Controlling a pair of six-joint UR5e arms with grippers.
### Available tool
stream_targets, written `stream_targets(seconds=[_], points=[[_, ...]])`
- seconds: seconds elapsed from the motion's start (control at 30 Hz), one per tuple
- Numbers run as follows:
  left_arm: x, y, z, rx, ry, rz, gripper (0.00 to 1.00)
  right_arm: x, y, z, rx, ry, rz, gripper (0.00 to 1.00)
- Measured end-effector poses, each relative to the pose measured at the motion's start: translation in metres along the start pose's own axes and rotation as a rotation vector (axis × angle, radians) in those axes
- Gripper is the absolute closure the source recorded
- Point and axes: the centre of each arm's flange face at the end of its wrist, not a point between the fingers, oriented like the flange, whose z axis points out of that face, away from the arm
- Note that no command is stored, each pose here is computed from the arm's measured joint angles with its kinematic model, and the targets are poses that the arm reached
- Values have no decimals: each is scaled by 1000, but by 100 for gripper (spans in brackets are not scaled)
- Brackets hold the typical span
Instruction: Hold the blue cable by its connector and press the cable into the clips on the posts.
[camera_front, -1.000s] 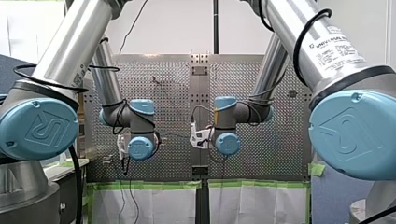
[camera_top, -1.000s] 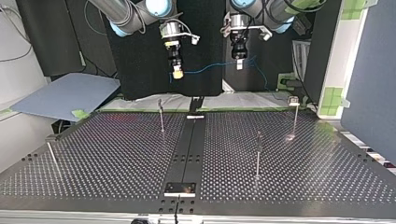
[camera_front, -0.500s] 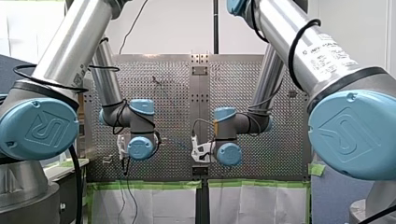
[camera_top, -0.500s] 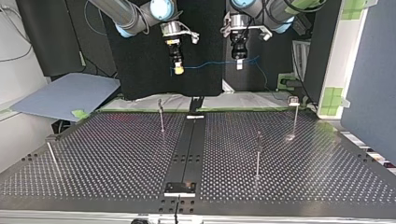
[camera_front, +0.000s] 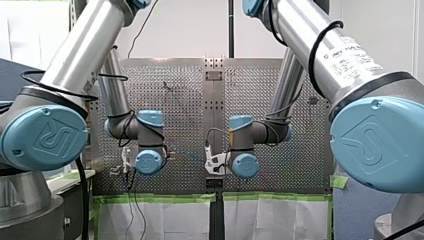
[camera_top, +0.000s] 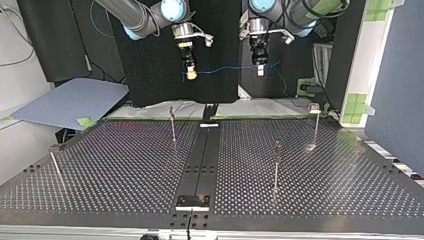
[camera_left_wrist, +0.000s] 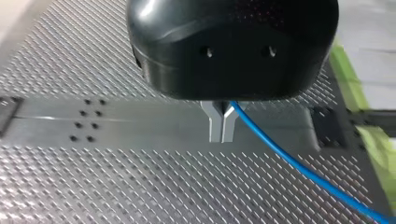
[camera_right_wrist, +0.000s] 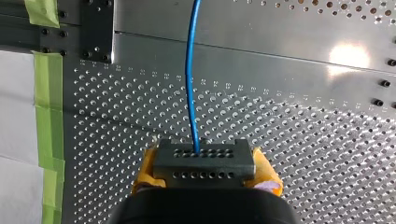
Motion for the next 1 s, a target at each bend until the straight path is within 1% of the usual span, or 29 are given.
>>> stream_targets(seconds=[0.2,0.33,0.47,0.6,0.67,0.73,0.8,0.87,1.0], points=[[19,17,9,-51,43,77,99,0,0,0,0,0,0,100],[35,32,16,-90,82,138,99,0,0,0,0,0,0,100],[46,44,21,-124,113,185,99,0,0,0,0,0,0,100],[49,50,24,-139,123,199,99,0,0,0,0,0,0,100],[48,50,24,-142,121,202,99,0,0,0,-1,-1,-2,100],[44,48,24,-146,114,201,99,1,1,3,-9,-3,-6,100],[41,47,23,-152,109,197,99,6,1,6,-19,1,-1,100],[36,45,21,-155,105,195,99,14,1,8,-33,6,8,100],[26,39,14,-158,101,189,99,29,3,9,-47,10,16,100]])
